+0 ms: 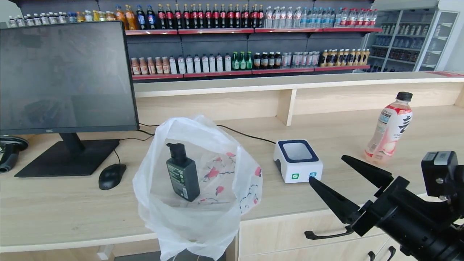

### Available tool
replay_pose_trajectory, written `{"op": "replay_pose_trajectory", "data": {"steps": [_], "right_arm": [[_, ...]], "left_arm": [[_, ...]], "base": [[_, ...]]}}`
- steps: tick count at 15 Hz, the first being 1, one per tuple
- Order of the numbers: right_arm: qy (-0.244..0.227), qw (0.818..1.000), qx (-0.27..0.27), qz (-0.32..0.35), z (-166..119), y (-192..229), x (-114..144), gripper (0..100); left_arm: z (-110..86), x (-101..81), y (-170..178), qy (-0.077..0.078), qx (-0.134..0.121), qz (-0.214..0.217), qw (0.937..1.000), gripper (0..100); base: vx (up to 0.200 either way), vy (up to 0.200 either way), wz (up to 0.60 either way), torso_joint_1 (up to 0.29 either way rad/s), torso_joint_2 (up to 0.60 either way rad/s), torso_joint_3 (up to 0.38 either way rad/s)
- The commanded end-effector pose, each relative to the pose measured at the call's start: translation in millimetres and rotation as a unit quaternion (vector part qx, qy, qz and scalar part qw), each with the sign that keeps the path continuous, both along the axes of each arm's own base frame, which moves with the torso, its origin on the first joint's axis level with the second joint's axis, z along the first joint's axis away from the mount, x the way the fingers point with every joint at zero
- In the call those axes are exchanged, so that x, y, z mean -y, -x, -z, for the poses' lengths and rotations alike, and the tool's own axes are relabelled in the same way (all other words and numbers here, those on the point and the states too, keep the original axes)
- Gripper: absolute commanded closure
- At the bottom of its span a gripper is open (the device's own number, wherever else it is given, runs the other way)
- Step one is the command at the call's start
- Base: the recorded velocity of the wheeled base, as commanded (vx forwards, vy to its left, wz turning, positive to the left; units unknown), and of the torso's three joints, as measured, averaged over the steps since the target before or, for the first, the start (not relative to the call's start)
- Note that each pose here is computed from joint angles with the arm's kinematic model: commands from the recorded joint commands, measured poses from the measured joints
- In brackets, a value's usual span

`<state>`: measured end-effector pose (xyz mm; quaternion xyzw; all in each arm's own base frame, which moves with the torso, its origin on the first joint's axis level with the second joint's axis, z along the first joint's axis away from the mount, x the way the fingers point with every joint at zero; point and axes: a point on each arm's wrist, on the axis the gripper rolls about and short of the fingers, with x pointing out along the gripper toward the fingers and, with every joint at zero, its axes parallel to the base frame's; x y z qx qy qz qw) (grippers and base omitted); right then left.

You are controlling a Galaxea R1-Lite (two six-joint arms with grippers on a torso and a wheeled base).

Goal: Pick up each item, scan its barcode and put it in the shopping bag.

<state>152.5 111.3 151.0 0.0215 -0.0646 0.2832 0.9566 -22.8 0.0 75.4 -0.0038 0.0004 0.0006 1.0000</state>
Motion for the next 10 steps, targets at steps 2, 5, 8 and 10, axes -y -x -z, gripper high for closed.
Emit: {"op": "replay_pose_trajectory", "data": {"steps": [2, 5, 8, 10], "right_arm": [[-0.001, 1.000, 0.002, 0.000, -0.7, 1.2, 0.7, 0], [0.000, 1.000, 0.001, 0.000, 0.2, 5.6, 4.0, 0], [-0.001, 1.000, 0.002, 0.000, -0.4, 6.4, 4.6, 0], [-0.002, 1.000, 0.003, 0.000, -0.9, 6.7, 4.8, 0]], "left_arm": [[0.0, 0.0, 0.0, 0.000, 0.000, 0.000, 1.0000, 0], [0.0, 0.0, 0.0, 0.000, 0.000, 0.001, 1.0000, 0], [0.0, 0.0, 0.0, 0.000, 0.000, 0.001, 1.0000, 0], [0.0, 0.0, 0.0, 0.000, 0.000, 0.000, 1.0000, 0]], "base": [[0.000, -0.100, 0.00, -0.001, 0.00, 0.001], [0.000, 0.000, 0.00, 0.000, 0.00, 0.000], [-0.133, 0.000, 0.00, -0.002, 0.00, 0.002], [-0.200, 0.000, 0.00, 0.012, 0.00, -0.005]]}}
